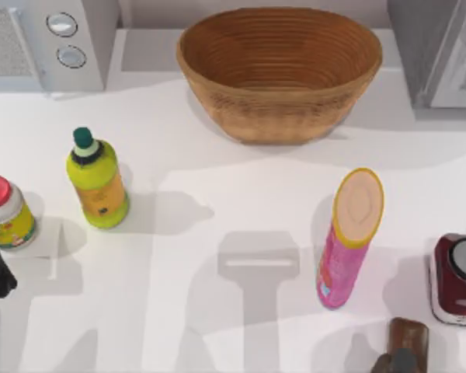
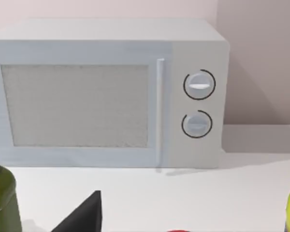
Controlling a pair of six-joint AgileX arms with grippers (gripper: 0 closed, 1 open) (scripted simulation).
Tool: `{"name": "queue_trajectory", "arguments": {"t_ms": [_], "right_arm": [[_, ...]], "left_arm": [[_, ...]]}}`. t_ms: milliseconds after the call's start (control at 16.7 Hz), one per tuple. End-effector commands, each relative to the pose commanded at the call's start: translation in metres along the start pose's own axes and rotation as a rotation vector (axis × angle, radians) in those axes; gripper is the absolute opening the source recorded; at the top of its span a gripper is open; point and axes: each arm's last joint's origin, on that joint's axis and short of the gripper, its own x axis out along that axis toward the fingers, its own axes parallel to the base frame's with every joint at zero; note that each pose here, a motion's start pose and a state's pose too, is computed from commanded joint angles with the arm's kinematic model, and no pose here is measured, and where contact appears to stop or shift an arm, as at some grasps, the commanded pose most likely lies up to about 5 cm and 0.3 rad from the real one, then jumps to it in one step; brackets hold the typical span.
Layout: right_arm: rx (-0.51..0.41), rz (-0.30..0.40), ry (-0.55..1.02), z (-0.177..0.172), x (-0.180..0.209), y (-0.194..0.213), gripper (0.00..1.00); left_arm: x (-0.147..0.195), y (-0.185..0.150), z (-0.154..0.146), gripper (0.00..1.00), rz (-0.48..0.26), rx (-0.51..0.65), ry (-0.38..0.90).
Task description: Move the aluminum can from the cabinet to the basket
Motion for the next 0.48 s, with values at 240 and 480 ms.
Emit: {"name": "queue_trajectory", "arguments": {"t_ms": [240, 480], "right_arm": [[-0.001, -0.001, -0.013, 0.015, 0.001, 0.002, 0.0], [-0.001, -0.003, -0.03, 0.061, 0.014, 0.01, 0.0]], "left_arm": [[0.0, 0.0, 0.0, 1.0, 0.0, 0.0, 0.0], [0.0, 0.0, 0.0, 1.0, 0.0, 0.0, 0.0]]}}
